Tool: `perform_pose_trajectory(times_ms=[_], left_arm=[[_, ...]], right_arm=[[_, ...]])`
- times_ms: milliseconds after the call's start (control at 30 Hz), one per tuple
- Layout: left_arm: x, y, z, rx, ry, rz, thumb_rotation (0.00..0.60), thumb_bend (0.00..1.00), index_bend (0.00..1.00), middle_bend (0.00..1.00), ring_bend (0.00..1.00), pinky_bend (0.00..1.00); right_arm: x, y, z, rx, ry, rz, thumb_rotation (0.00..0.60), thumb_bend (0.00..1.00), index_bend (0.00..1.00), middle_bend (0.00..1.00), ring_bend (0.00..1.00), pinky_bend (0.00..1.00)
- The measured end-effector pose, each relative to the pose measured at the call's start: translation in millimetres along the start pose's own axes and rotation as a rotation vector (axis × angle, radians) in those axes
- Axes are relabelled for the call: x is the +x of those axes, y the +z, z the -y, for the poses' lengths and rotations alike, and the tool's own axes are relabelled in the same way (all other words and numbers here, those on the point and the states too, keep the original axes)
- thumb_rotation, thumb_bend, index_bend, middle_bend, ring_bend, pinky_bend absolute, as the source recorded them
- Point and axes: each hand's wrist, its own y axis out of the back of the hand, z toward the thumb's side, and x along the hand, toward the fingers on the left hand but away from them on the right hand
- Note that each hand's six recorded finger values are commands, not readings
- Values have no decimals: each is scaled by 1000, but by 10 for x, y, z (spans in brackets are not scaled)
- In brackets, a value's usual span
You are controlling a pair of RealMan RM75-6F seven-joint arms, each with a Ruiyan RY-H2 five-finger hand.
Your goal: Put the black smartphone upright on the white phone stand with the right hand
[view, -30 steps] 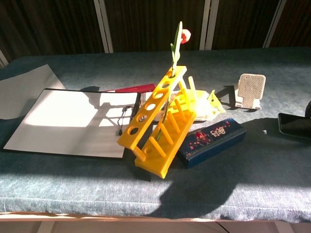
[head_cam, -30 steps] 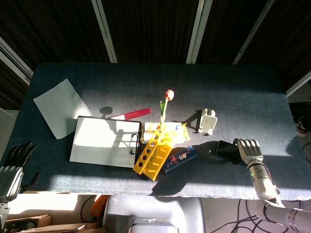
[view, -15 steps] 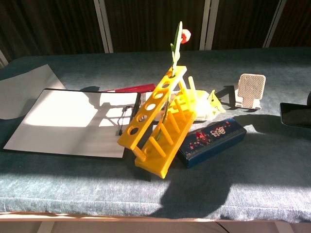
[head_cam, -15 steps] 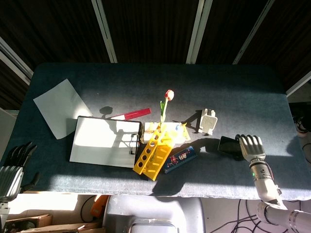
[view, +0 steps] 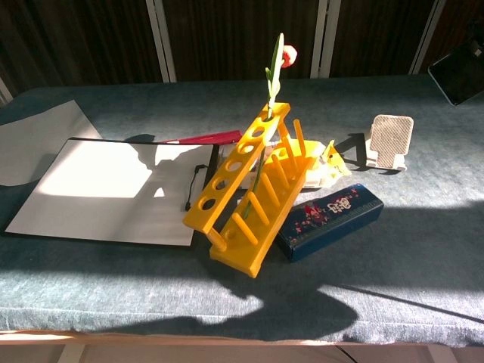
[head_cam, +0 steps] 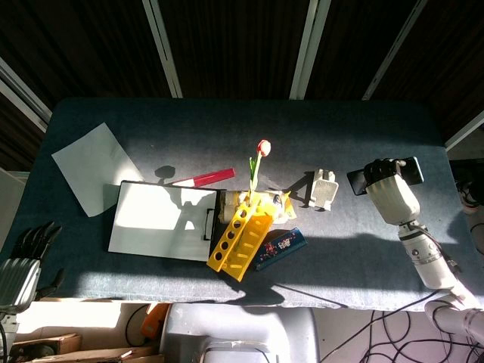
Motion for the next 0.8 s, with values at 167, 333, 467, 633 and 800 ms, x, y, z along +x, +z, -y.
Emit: perform_pose_trajectory(times_ms=[167,333,467,633,800], left_arm=[[7,-17,4,1,-1,-10,600,367,0,0,0,0],[17,-43,-1,1,1,-21,600,367,0,0,0,0],[38,-45,19,4,-8,-24,600,368,0,0,0,0],[55,-36,37,9,-12,-26,600,367,0,0,0,0],[70,-36,42,11,-13,-30,600,367,0,0,0,0]], right_arm=[[-222,100,-116,137,-90,-150,600,472,962,671,544,552],[-428,233,-192,259,-169,-330,600,472,959,671,539,546],[-536,271,-227,295,-210,-402,600,472,957,671,539,540],[-588,369,-219,312,-226,-454,600,473,939,671,539,530],[-649,486,-182,327,-232,-496,600,472,931,671,539,524]])
